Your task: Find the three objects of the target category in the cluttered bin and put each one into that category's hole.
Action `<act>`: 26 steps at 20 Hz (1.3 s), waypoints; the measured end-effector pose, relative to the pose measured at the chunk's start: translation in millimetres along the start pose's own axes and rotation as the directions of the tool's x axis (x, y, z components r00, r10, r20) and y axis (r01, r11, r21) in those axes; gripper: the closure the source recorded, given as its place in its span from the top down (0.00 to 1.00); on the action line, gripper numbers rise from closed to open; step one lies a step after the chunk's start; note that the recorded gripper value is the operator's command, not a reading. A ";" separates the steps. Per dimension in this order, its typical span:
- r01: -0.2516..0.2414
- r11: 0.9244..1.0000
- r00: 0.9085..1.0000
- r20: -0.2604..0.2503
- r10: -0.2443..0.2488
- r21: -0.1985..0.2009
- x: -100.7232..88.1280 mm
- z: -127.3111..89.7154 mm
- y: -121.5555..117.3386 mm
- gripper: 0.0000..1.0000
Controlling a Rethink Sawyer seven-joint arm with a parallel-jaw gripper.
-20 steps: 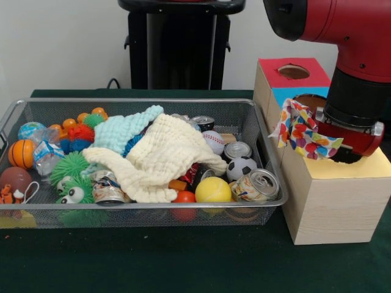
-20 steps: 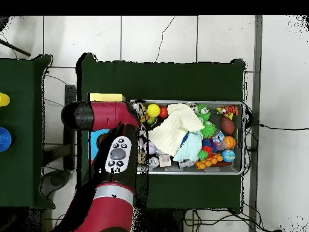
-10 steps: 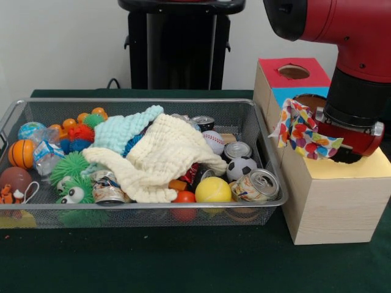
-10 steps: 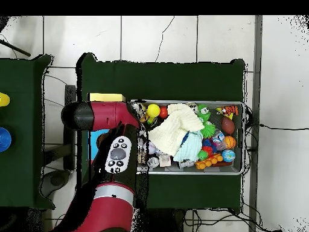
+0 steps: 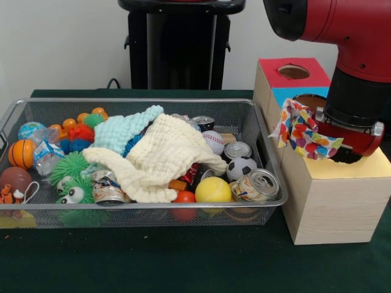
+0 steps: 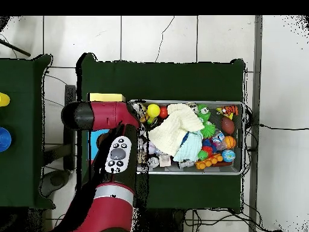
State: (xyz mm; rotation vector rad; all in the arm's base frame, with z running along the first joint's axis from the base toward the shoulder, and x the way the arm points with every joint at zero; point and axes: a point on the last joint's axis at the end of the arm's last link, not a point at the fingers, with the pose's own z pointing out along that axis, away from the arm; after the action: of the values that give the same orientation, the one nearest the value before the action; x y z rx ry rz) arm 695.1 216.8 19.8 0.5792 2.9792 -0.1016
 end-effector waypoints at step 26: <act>0.003 1.000 1.000 0.018 -0.003 0.004 -2.3 1.4 -2.2 0.00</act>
State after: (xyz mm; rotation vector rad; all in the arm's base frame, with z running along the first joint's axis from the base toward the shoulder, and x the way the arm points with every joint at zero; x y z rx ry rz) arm 696.4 213.8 18.8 0.5706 2.9631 -0.1119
